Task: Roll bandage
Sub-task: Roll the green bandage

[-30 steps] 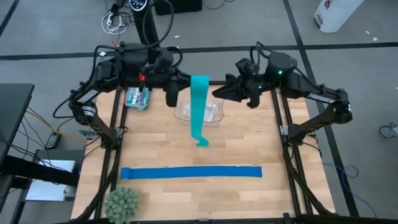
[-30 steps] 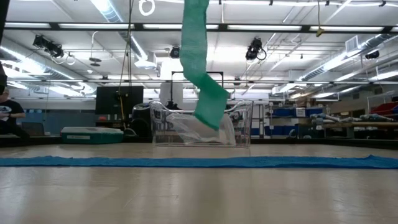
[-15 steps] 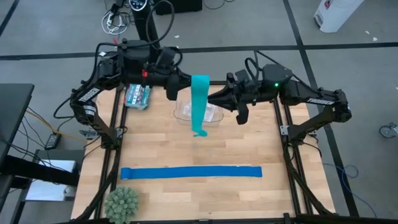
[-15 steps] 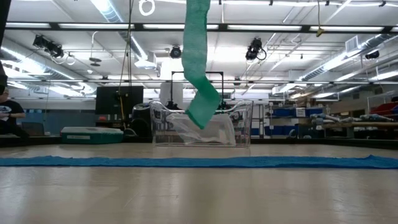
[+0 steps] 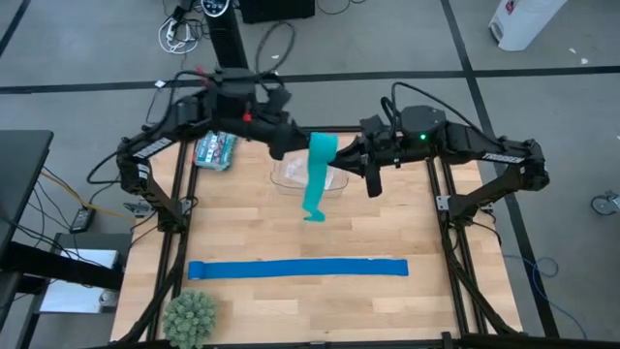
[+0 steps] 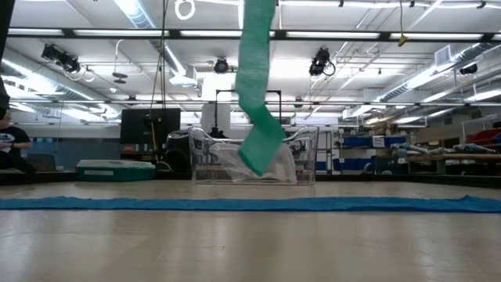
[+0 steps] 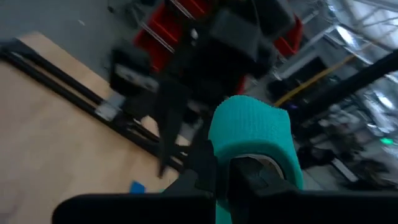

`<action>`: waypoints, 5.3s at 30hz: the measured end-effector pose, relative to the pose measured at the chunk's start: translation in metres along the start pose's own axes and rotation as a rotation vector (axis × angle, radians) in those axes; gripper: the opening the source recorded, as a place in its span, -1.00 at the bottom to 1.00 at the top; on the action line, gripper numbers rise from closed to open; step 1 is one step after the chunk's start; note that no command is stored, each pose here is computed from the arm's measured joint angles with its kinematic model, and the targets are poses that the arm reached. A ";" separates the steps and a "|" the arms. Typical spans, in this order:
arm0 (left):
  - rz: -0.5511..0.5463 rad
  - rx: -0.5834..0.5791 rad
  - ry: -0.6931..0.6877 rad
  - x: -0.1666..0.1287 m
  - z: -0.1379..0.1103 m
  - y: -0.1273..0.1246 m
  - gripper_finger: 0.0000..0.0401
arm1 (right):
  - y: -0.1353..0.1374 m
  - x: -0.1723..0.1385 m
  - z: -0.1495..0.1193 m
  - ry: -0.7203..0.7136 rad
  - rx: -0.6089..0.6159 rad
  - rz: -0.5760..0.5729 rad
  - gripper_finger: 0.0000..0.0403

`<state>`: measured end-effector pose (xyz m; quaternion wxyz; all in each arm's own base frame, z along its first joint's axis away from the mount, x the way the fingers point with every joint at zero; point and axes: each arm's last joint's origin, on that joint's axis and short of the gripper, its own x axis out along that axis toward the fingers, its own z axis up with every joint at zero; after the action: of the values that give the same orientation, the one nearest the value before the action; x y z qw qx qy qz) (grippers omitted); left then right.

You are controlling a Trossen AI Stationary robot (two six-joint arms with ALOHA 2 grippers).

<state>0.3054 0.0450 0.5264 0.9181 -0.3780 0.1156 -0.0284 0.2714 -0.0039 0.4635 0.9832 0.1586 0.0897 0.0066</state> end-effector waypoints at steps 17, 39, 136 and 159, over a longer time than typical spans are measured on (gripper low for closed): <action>-0.295 -0.138 -0.111 0.081 -0.042 0.059 -0.91 | 0.002 -0.119 -0.006 0.072 0.218 -0.176 -0.86; -0.138 -0.239 -0.108 0.025 -0.057 0.065 -0.91 | 0.003 -0.040 0.001 0.026 -0.074 -0.098 -0.44; 0.025 0.274 0.059 0.004 -0.044 0.024 -0.97 | -0.037 -0.005 0.052 -0.361 0.582 0.267 -0.98; -0.039 0.209 0.112 0.009 -0.059 0.008 -0.98 | -0.071 -0.023 0.065 -0.415 0.424 0.225 -1.00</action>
<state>0.3000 0.0092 0.4781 0.9439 -0.2802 0.1556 -0.0791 0.2596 -0.0923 0.5059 0.9188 0.3668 -0.1313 0.0638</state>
